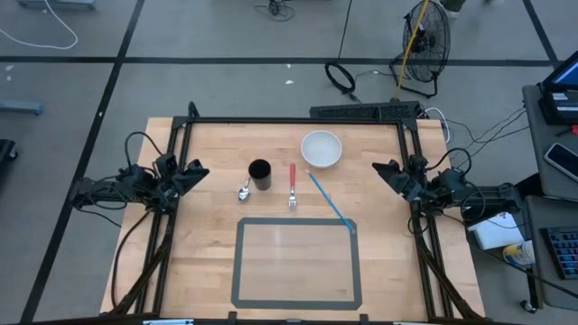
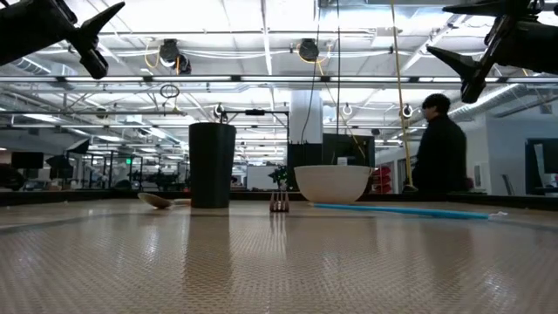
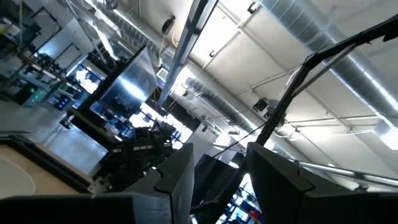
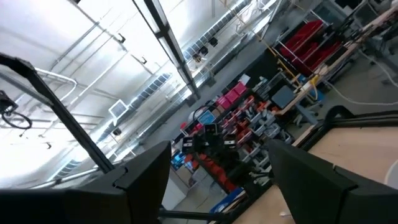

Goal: Pick & Place Utensil
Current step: Put the white bowl on the mat

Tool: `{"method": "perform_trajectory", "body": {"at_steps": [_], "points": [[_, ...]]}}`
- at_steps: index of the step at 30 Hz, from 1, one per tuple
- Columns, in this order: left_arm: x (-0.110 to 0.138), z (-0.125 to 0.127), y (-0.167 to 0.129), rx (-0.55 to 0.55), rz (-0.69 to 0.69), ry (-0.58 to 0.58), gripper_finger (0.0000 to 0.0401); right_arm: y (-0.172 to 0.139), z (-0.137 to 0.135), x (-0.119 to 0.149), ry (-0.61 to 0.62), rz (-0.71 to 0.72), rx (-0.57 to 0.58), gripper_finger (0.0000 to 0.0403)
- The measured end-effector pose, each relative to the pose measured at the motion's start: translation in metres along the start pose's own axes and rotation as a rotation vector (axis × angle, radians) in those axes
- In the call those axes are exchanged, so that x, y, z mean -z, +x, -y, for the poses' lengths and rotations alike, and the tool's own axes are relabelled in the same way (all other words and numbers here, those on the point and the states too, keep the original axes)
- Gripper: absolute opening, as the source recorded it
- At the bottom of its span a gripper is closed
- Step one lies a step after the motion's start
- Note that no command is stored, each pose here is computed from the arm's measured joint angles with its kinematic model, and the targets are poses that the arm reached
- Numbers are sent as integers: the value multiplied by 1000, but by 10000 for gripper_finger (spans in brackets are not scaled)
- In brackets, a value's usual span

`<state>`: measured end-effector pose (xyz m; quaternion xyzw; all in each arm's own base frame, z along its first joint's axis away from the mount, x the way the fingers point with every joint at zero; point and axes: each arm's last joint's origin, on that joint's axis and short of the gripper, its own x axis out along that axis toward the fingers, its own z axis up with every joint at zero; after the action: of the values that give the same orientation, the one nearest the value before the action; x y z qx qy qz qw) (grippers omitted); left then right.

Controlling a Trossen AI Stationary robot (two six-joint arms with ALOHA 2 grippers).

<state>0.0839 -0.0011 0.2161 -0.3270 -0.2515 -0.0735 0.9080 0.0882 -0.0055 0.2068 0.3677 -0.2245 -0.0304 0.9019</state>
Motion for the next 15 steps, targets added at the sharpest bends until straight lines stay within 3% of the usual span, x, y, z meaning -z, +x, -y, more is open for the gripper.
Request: {"method": "perform_trajectory", "body": {"at_steps": [3,7,11,15], "points": [[0,-2,0,-52,21,64,152,0,0,0,-22,2,2,265],[-1,-4,0,-120,73,29,152,0,-1,-1,44,11,-5,265],[-5,-1,0,-89,92,51,152,0,-1,-1,56,13,-7,265],[-12,3,0,-89,156,147,152,1,0,0,57,8,-3,265]]}}
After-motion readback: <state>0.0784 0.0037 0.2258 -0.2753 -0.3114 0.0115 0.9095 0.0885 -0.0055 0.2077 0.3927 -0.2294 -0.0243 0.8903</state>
